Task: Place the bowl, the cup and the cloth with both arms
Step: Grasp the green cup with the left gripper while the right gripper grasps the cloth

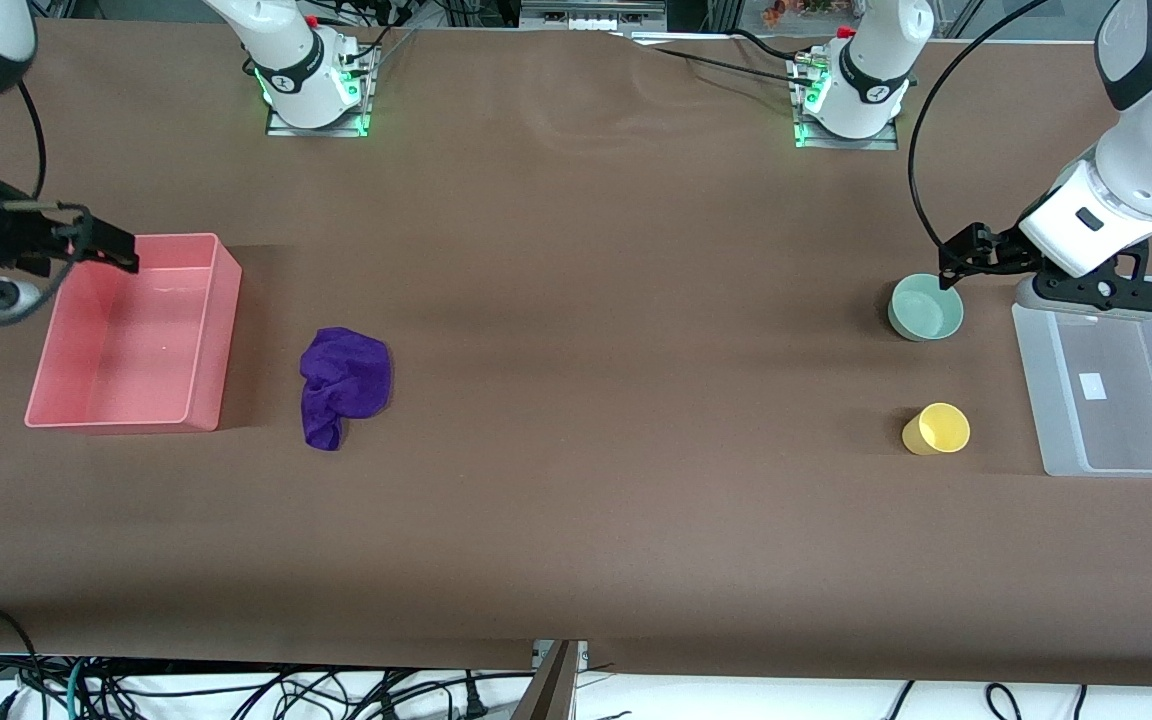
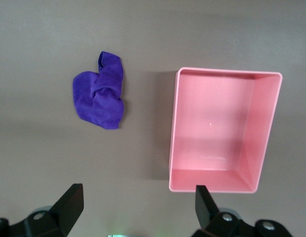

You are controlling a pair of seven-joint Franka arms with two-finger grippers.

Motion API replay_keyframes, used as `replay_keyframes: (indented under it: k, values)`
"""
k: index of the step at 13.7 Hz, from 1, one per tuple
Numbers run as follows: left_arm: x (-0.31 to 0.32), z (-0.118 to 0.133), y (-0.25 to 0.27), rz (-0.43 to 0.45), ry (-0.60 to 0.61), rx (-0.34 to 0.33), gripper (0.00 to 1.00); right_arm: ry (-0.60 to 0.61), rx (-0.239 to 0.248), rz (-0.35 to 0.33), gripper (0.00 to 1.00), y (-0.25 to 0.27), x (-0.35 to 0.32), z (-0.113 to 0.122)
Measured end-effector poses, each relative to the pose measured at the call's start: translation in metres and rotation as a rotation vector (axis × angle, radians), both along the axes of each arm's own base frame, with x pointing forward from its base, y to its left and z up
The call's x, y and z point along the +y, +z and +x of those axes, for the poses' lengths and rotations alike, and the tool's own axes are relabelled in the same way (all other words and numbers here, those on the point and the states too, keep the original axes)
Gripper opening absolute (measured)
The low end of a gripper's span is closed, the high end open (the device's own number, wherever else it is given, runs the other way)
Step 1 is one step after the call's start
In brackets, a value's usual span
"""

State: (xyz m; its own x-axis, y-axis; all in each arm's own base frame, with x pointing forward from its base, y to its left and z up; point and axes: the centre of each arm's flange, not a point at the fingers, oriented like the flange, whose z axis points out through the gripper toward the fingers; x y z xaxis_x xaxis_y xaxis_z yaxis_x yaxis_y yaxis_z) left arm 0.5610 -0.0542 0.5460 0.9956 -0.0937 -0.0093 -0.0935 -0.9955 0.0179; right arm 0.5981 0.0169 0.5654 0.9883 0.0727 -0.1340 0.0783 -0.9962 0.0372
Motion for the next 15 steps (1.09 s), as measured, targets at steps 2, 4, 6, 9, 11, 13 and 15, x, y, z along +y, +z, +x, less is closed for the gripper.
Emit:
replay_keyframes:
  k: [2,4,6,9,11,13,15]
  values:
    - [0.000,0.000,0.000,0.000,0.000,0.000,1.00,0.007,0.025,0.003,1.00,-0.037,0.003,0.016]
    - [0.000,-0.002,-0.001,0.001,0.000,0.014,1.00,0.016,0.054,0.007,1.00,-0.090,0.007,0.031]
    - [0.003,-0.010,-0.010,0.020,-0.002,0.096,1.00,0.027,0.056,0.013,1.00,-0.145,0.012,0.038]
    - [0.017,-0.018,-0.052,0.089,-0.029,0.252,1.00,0.052,0.036,0.027,1.00,-0.221,0.025,0.036]
    - [0.034,-0.013,-0.088,0.080,-0.103,0.268,1.00,0.073,0.016,0.038,1.00,-0.265,0.037,0.027]
    - [0.062,-0.010,-0.130,0.051,-0.229,0.228,1.00,0.083,-0.016,0.047,1.00,-0.302,0.042,0.014]
    - [0.092,-0.011,-0.169,0.024,-0.364,0.193,1.00,0.086,-0.042,0.054,1.00,-0.332,0.043,0.001]
